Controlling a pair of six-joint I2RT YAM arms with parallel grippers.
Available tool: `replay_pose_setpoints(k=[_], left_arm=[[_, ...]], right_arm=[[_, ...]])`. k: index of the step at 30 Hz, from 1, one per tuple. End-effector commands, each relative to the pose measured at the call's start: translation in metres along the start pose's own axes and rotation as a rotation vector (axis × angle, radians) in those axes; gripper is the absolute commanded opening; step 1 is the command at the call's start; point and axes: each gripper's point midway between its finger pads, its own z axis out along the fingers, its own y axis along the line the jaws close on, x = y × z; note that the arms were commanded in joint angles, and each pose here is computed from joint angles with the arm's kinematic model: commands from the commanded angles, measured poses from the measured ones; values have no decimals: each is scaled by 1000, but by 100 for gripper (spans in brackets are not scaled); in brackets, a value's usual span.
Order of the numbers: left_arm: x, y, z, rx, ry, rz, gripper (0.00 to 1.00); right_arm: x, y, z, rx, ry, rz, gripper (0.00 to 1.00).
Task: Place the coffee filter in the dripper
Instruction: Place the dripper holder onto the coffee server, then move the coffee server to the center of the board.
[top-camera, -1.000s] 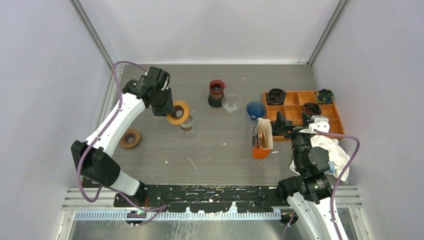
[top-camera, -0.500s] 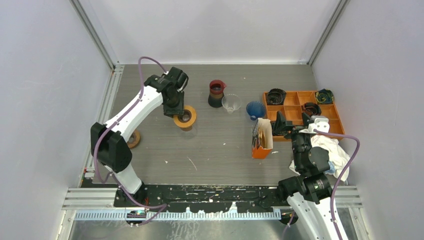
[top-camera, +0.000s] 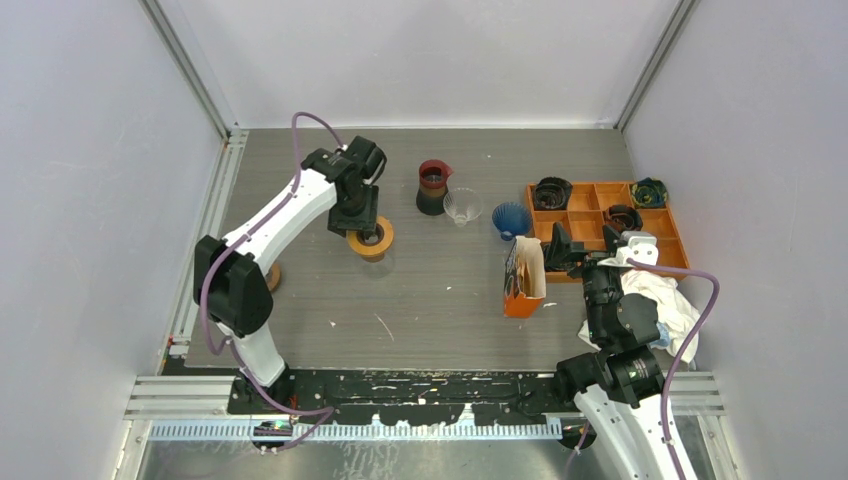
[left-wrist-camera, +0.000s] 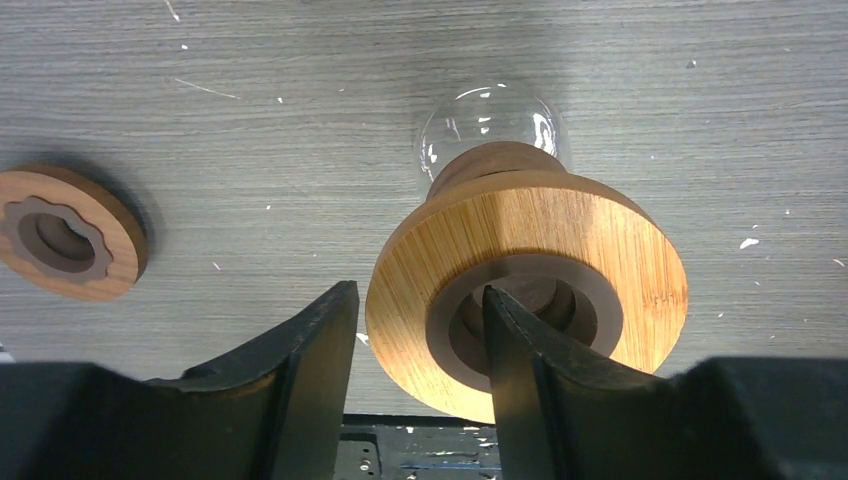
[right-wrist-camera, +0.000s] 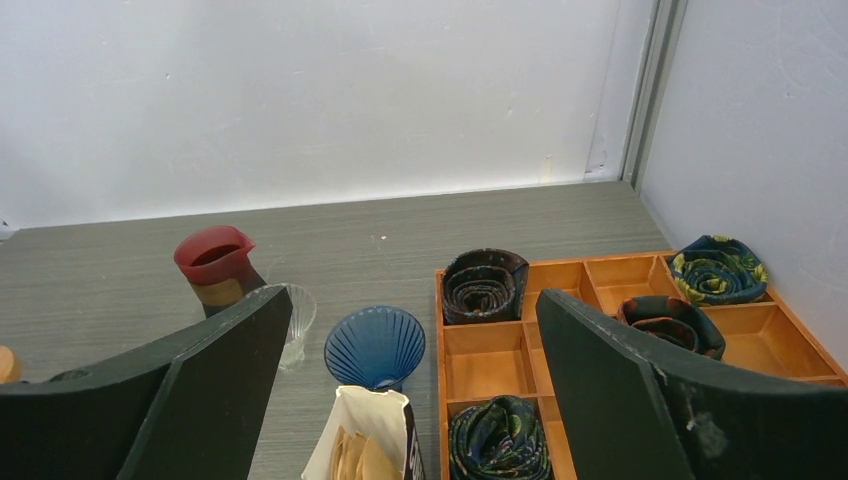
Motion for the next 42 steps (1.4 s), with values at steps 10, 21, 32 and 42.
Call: replay_pose_setpoints(k=[10,21,32,42], left_arm=[[-19,6,-39,4,-141,-44,62],[-13,8,-64,109,-255,-106,75],[34,2,-60,241,-221,-146,78],[49,1,-36,226,-166,-155,77]], right_arm=[[-15,5,3,-19,-55,12,100],[-12,18,10,-81,8,-14,100],[1,17,15,-71,53,-39,100],[5,15,15,-60,60,-47,100]])
